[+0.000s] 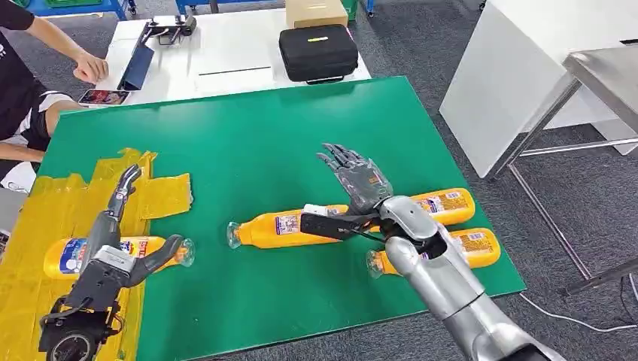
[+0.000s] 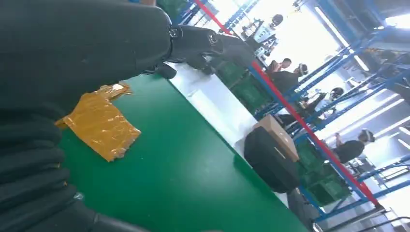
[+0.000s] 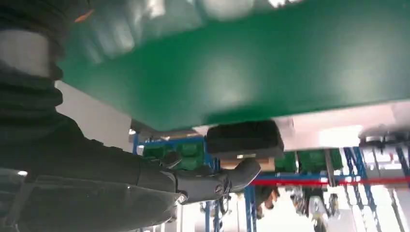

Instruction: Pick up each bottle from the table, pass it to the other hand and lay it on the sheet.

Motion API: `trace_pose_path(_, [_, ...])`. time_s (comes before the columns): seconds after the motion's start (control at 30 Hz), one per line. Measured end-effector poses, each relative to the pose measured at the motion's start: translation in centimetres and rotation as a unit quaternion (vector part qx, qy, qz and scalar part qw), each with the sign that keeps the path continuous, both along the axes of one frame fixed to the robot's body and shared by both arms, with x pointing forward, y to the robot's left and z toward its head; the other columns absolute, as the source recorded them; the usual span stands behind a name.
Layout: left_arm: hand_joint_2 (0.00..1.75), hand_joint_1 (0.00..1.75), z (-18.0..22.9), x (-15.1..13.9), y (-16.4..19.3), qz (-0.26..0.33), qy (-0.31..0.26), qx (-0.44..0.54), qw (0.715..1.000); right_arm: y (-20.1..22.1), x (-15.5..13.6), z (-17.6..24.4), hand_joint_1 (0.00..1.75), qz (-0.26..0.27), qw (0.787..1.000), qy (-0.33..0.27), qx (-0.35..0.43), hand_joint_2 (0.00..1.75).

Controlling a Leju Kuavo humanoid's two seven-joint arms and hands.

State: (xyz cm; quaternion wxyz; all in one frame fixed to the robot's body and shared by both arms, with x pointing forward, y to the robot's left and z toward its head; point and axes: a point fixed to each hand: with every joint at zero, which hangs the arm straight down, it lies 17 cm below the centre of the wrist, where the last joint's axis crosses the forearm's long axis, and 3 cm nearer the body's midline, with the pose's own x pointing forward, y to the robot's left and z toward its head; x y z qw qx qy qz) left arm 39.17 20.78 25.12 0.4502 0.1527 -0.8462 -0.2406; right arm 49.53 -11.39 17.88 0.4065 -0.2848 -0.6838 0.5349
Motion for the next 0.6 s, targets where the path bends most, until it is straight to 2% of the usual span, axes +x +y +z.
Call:
trace_pose_path(0.27, [1.75, 0.0, 1.0, -0.8, -0.9, -0.004, -0.015, 0.009, 1.0, 3.2, 1.9, -1.7, 0.0, 0.039, 0.997, 0.04, -0.044, 1.75])
trace_pose_path(0.5, [1.75, 0.0, 1.3, -0.8, -0.9, 0.003, -0.018, 0.01, 1.0, 5.2, 1.3, -4.7, 0.0, 0.071, 0.99, 0.113, -0.042, 1.75])
trace_pose_path(0.6, [1.75, 0.0, 1.3, -0.8, -0.9, 0.003, -0.017, 0.009, 1.0, 5.3, 1.1, -5.5, 0.0, 0.073, 0.988, 0.127, -0.043, 1.75])
